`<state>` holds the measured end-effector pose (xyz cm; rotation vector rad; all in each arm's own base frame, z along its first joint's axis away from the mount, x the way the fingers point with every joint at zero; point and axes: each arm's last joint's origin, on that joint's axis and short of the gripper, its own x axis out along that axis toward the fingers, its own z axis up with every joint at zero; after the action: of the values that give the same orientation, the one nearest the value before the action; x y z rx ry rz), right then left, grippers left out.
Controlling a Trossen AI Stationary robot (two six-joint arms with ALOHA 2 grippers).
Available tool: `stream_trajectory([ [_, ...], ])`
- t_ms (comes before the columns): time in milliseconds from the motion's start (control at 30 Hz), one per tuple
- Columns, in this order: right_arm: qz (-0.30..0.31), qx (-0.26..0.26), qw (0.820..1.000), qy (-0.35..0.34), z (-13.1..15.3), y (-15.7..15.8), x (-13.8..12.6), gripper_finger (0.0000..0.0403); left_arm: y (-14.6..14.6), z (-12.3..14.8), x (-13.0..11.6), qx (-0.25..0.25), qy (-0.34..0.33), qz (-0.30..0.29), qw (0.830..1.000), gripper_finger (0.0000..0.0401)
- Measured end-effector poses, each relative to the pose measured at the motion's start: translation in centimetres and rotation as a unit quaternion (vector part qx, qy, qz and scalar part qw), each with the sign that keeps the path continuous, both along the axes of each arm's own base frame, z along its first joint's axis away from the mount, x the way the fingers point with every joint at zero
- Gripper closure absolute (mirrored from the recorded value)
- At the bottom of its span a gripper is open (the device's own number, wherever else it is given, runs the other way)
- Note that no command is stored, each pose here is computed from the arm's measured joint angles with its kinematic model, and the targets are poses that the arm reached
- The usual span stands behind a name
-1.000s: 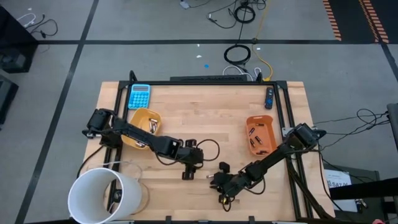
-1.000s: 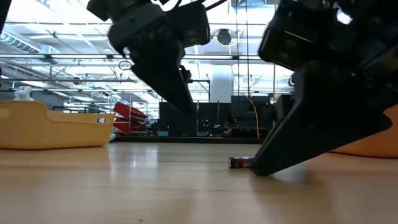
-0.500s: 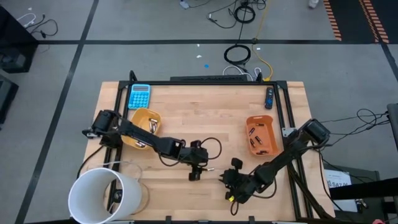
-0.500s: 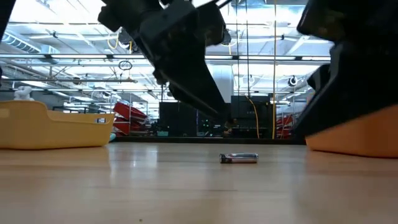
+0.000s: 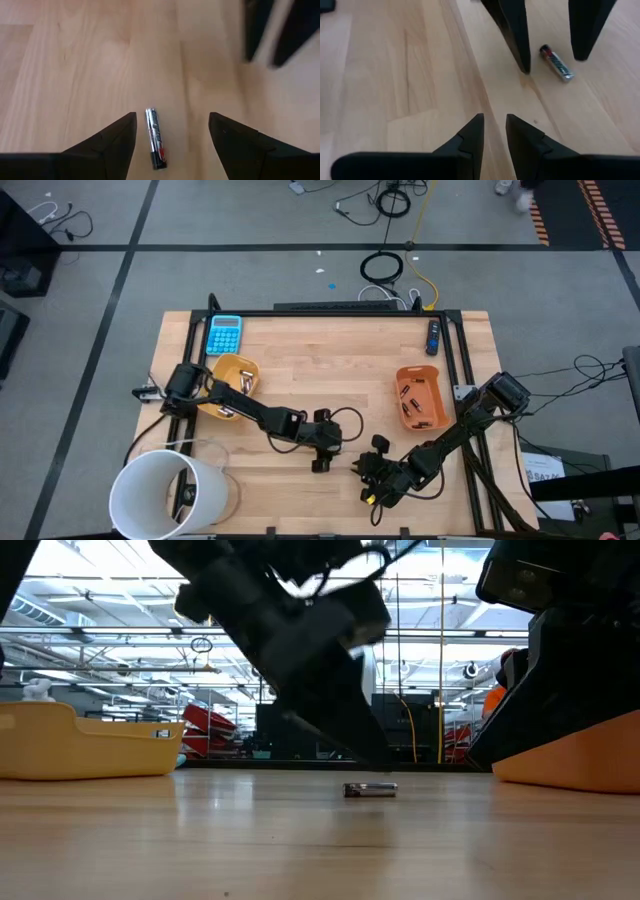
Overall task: Sort batteries
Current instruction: Put the silver battery into the yellow bin
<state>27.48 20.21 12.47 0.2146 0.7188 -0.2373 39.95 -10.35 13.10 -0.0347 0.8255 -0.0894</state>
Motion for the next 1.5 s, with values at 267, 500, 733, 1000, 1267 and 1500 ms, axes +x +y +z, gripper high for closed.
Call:
stream_trajectory([
  [267,-0.006,0.005,1.0,-0.012,0.1,0.5,-0.3,0.0328,0.6,-2.2,0.2,0.048,0.035,0.015,0.998,0.0152],
  [500,-0.008,0.006,1.0,-0.013,0.1,0.5,-0.3,0.0328,1.2,-2.7,0.1,0.066,0.051,0.023,0.996,0.0287],
  [733,-0.003,0.0,1.0,-0.012,0.1,0.5,-0.3,0.0328,1.3,-2.8,0.0,0.092,0.054,0.016,0.994,0.0375],
  [1000,0.023,-0.032,0.999,-0.002,0.1,0.5,-0.4,0.0328,1.2,5.0,-2.3,0.103,0.015,0.026,0.994,0.0375],
  [1267,0.032,-0.052,0.998,0.021,-0.2,0.2,-0.7,0.0328,2.0,11.2,-9.3,0.064,0.115,0.105,0.986,0.0375],
  [1500,0.035,-0.054,0.998,0.02,-0.1,0.3,-0.7,0.0328,1.8,9.8,-14.4,0.114,0.189,0.196,0.955,0.0357],
])
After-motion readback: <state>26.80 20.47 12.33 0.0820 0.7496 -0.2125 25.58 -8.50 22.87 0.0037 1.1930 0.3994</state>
